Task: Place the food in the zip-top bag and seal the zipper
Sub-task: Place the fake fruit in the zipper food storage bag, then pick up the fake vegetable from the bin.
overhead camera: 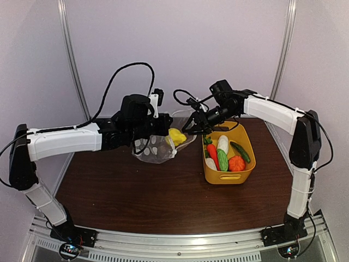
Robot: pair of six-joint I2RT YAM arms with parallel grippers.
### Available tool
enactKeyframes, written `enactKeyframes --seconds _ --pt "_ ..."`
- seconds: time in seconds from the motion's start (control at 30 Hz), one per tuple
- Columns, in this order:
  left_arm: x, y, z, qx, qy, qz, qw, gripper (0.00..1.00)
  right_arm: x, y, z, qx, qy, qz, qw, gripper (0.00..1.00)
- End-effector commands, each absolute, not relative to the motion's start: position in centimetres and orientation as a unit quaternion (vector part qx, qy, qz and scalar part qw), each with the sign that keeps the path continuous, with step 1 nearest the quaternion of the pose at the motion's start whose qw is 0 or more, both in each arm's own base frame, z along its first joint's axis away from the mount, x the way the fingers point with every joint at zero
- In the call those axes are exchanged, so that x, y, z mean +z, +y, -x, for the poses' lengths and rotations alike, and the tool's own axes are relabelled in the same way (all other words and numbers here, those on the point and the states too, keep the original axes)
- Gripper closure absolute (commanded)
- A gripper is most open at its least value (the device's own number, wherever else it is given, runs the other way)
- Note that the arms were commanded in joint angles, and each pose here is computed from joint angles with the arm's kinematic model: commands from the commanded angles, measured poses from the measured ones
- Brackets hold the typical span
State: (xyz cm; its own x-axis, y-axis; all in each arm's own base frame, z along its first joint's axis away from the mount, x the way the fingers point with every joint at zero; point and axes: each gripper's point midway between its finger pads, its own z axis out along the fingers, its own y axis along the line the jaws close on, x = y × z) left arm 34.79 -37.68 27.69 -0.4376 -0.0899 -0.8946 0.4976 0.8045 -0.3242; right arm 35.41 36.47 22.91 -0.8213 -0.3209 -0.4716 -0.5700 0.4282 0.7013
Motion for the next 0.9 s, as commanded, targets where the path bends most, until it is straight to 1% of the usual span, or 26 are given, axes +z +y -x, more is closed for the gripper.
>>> enactKeyframes --seconds 0.0,0.07,0.2,0.33,0.47,0.57,0.63,0.77,0.87 --pt "27.7 -38.0 -35.1 -0.290 0.794 -0.117 0.521 1.00 24.7 37.2 -34.6 0.499 0.810 0.276 0.136 0.38" --pt "27.8 -37.8 -35.1 -0.284 0.794 -0.117 0.524 1.00 25.4 37.2 -34.3 0.504 0.804 0.283 0.142 0.34" --pt "27.8 -37.3 -35.3 -0.265 0.798 -0.120 0.528 1.00 27.8 36.3 -33.4 0.500 0.790 0.315 0.166 0.32" --pt "28.0 -36.3 -35.5 -0.227 0.804 -0.134 0.533 1.00 31.6 33.6 -32.8 0.482 0.768 0.355 0.227 0.31" --pt "29.1 -35.1 -35.7 -0.177 0.802 -0.158 0.548 1.00 32.6 29.8 -33.8 0.426 0.771 0.374 0.291 0.31" --pt "30.1 -34.1 -35.8 -0.139 0.798 -0.176 0.560 1.00 31.1 26.7 -35.3 0.362 0.800 0.360 0.316 0.34" --pt "31.0 -33.5 -35.7 -0.124 0.794 -0.188 0.565 1.00 28.8 24.6 -36.4 0.304 0.826 0.350 0.320 0.36" --pt "32.3 -32.3 -35.3 -0.094 0.788 -0.202 0.573 1.00 22.8 21.3 -37.4 0.195 0.873 0.352 0.277 0.38" --pt "32.9 -30.8 -35.2 -0.054 0.780 -0.215 0.585 1.00 19.4 19.8 -38.0 0.156 0.896 0.336 0.245 0.39"
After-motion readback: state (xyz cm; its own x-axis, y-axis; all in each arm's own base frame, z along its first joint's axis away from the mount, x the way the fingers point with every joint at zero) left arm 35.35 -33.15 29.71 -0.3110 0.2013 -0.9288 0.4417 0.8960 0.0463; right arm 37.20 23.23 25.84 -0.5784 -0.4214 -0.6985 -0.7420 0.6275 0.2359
